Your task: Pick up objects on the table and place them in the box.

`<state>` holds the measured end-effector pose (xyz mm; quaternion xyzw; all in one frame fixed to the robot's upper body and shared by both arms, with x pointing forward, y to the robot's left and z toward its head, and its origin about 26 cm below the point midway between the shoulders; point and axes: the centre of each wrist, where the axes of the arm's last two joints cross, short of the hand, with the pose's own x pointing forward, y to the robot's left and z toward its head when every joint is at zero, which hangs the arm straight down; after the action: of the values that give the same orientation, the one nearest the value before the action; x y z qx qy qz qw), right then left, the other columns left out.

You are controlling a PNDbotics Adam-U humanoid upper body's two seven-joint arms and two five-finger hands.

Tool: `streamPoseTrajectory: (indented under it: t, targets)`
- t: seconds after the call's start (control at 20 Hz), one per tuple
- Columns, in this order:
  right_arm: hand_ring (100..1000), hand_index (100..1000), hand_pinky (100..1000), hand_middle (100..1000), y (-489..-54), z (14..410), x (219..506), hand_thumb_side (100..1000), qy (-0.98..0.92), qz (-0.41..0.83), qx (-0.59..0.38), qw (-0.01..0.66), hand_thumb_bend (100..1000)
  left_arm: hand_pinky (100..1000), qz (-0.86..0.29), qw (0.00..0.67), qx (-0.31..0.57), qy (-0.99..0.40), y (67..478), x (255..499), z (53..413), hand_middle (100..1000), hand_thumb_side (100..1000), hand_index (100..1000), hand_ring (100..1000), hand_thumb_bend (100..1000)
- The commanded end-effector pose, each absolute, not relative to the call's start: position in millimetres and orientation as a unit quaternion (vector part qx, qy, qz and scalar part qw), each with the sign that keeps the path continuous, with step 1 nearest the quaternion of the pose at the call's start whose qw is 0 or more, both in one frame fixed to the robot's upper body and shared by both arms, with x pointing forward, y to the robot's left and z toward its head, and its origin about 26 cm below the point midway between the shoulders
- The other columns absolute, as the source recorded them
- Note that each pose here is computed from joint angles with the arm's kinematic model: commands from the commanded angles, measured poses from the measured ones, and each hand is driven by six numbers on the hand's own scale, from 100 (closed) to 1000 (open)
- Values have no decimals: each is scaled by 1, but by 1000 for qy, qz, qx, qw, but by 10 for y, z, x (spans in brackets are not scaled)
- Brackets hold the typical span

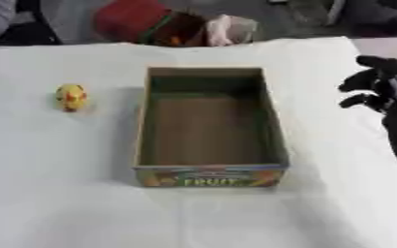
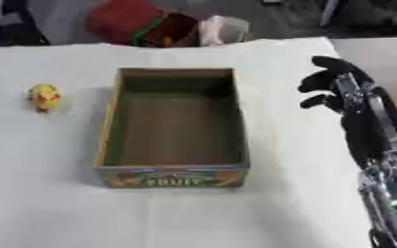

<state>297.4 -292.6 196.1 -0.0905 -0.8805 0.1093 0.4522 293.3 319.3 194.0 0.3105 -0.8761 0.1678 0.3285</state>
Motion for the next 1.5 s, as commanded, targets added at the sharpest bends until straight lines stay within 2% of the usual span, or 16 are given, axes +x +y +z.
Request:
streamPoseTrajectory:
  t: [0.05, 0.55, 0.75, 1.15, 1.35, 1.5]
  targets:
    - [666, 825, 551, 585, -2939, 2032, 2943, 879, -886, 110, -94, 441, 100, 368, 164, 313, 314, -881, 3216, 2901, 2023, 412, 852, 613, 391, 100]
    - [666, 825, 551, 585, -2938, 2031, 2943, 879, -886, 110, -93, 441, 100, 369, 164, 313, 316, -881, 3220, 2900, 2024, 412, 851, 615, 391, 100]
    - [665, 825, 551, 585, -2939, 2028, 2942, 879, -886, 110, -93, 441, 100, 372, 151, 300, 349, -875, 3262, 2899, 2093, 418, 841, 624, 395, 100]
    - [665, 825, 551, 584, -2932, 2027, 2943, 878, -886, 114, -91, 441, 100, 390, 88, 220, 518, -822, 3288, 2941, 2519, 467, 847, 670, 433, 100]
    - [665, 825, 551, 584, -2923, 2028, 2944, 878, -886, 117, -89, 441, 100, 407, 50, 186, 540, -819, 3210, 2969, 2804, 496, 832, 708, 456, 100]
    - [665, 825, 551, 584, -2917, 2031, 2946, 879, -885, 121, -88, 440, 100, 430, 16, 170, 556, -813, 3199, 3031, 3004, 546, 825, 774, 485, 100]
